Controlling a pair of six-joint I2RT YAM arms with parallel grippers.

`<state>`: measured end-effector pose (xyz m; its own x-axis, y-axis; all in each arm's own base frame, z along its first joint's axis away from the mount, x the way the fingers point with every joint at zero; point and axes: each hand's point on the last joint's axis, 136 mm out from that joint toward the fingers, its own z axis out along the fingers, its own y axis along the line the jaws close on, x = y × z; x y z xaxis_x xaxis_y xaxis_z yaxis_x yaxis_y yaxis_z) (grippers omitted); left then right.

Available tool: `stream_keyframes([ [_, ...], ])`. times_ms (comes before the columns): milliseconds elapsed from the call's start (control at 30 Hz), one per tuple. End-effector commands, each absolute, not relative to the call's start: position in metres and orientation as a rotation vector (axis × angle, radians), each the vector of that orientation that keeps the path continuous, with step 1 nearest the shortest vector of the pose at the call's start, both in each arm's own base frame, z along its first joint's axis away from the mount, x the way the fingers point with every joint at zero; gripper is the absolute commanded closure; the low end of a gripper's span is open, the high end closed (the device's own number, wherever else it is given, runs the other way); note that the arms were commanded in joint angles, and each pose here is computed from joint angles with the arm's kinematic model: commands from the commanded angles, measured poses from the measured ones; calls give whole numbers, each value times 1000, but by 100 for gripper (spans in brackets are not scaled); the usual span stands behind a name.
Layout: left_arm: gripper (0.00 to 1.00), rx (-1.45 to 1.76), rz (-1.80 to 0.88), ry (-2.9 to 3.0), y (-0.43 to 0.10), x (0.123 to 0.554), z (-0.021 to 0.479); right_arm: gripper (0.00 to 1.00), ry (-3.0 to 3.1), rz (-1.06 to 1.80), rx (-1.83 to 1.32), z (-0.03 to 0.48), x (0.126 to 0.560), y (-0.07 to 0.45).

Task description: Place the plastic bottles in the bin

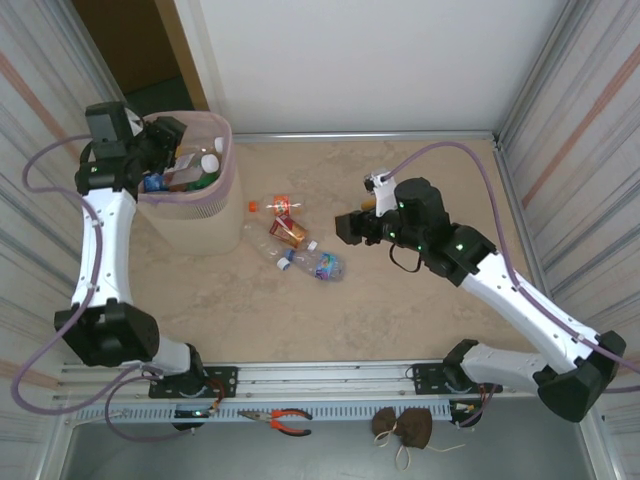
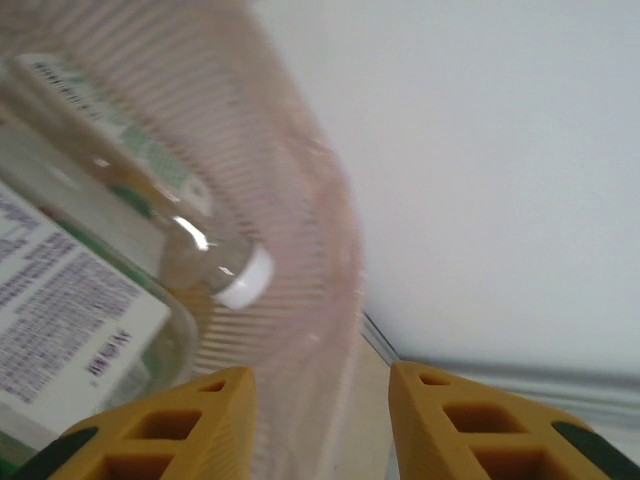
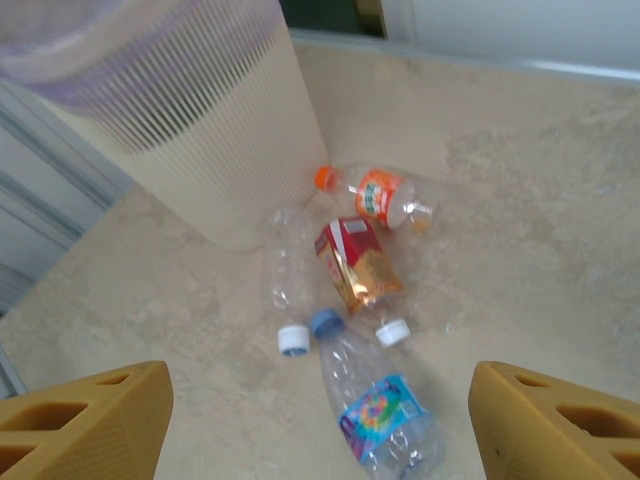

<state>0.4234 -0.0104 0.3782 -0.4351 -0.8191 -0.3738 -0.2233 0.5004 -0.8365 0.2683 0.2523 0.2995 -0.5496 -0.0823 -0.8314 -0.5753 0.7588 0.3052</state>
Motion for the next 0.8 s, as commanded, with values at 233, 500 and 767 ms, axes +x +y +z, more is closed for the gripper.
stream_keyframes([
  [233,58,-427,-918,1848,-42,360,426,26,2212,519,-983,220,264,262],
  [500,55,-363,-940,1860,-52,334,410,24,2217,289,-1406,143,272,267],
  [767,50,-333,-981,1846,-59,323,404,19,2217,197,-1608,90,284,288],
])
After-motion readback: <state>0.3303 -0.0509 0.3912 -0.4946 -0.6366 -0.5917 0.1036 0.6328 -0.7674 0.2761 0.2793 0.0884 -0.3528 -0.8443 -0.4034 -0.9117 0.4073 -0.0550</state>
